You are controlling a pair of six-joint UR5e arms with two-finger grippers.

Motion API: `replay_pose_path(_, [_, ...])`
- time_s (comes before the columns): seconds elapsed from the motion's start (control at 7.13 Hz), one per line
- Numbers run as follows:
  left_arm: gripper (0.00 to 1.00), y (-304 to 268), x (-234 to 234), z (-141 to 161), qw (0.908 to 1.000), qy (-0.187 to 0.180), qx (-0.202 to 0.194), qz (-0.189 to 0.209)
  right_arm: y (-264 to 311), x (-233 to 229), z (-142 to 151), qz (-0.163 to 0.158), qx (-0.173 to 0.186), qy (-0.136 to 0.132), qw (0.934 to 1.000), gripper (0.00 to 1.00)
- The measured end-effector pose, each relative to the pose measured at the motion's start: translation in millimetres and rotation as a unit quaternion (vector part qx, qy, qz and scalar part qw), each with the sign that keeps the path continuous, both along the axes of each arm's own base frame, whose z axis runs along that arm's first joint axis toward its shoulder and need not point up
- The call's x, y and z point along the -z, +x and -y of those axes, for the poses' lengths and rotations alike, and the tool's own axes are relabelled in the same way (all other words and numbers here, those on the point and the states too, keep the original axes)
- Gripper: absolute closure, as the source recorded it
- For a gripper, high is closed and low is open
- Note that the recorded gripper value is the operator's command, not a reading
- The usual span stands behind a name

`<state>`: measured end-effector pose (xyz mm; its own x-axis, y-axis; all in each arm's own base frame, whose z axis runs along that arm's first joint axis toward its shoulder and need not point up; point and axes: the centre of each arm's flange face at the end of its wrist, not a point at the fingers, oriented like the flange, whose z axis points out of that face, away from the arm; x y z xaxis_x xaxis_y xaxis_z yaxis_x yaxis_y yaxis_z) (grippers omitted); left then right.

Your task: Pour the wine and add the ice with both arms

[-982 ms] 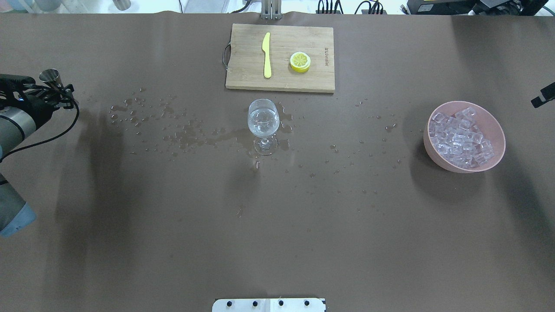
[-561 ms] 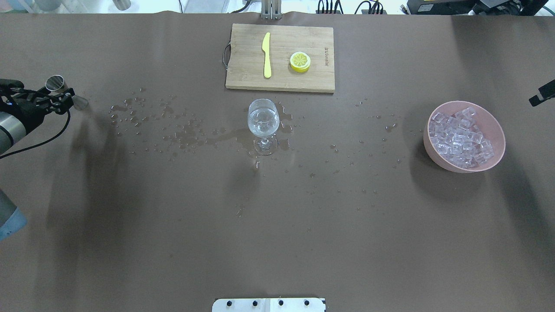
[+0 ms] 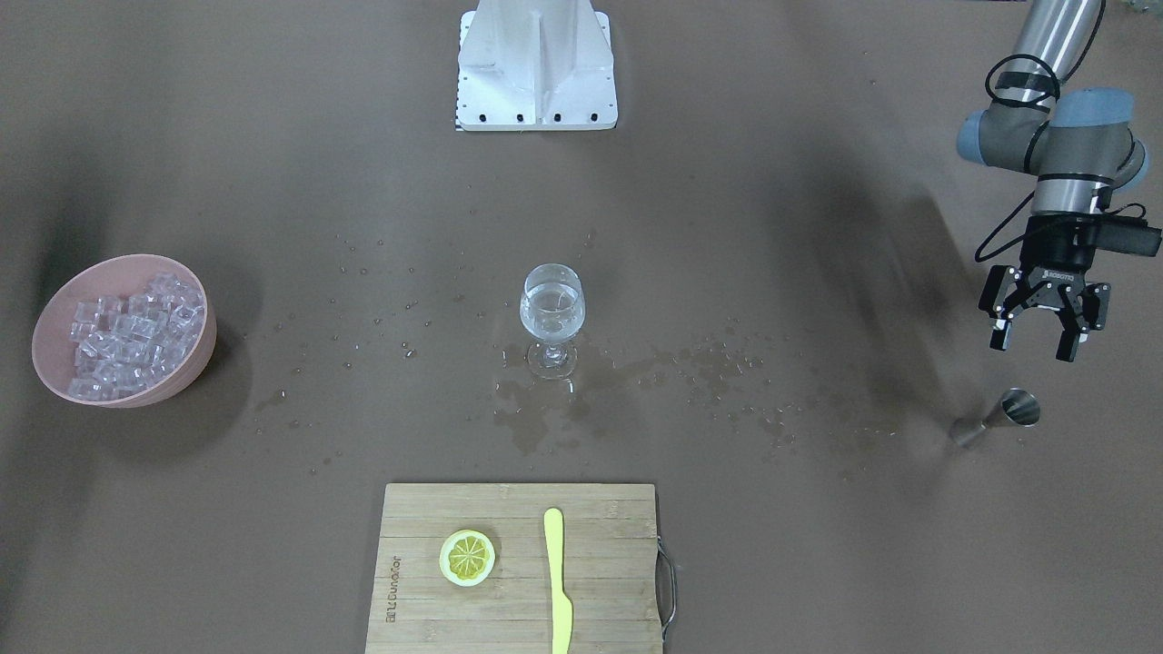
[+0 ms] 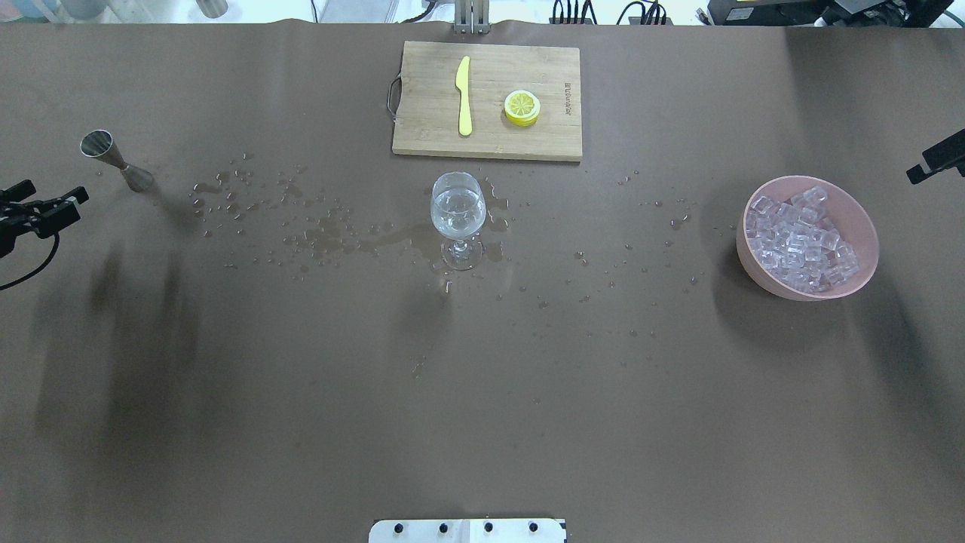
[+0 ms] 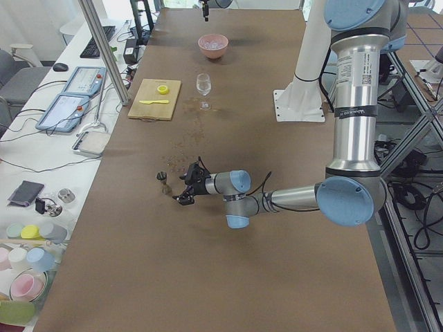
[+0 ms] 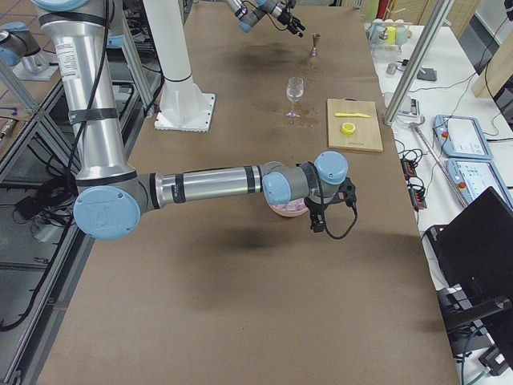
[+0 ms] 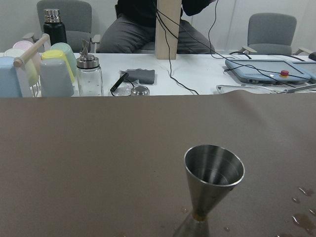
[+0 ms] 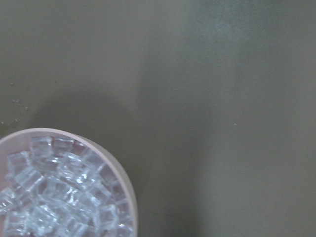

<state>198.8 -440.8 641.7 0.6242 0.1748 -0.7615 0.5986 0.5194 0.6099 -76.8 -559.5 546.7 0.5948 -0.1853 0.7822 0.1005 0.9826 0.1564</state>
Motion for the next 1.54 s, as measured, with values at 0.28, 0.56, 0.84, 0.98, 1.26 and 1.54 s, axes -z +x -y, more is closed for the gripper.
replay_pose_path(0.28, [0.01, -22, -4, 3, 0.9994, -0.025, -0.022, 0.002, -58, 51, -16, -0.013, -0.04, -0.012, 0.999, 0.0])
replay_pose_path(0.56, [0.01, -57, 2, 41, 0.9929, -0.095, -0.072, -0.001, -97, 69, -37, -0.024, -0.039, -0.003, 0.9989, 0.0])
replay_pose_path(0.84, [0.01, -92, 25, 95, 0.9771, -0.173, -0.123, -0.018, -128, 69, -55, -0.032, -0.014, 0.003, 0.9994, 0.0])
replay_pose_path(0.98, [0.01, -109, 34, 112, 0.9671, -0.204, -0.149, -0.025, -141, 67, -61, -0.043, -0.007, 0.007, 0.999, 0.0])
replay_pose_path(1.26, [0.01, -140, 49, 135, 0.942, -0.262, -0.204, -0.048, -155, 64, -63, -0.055, -0.001, 0.013, 0.9984, 0.0])
replay_pose_path(1.54, [0.01, -155, 39, 138, 0.9229, -0.264, -0.28, 0.002, -162, 64, -63, -0.057, 0.002, 0.015, 0.9983, 0.02])
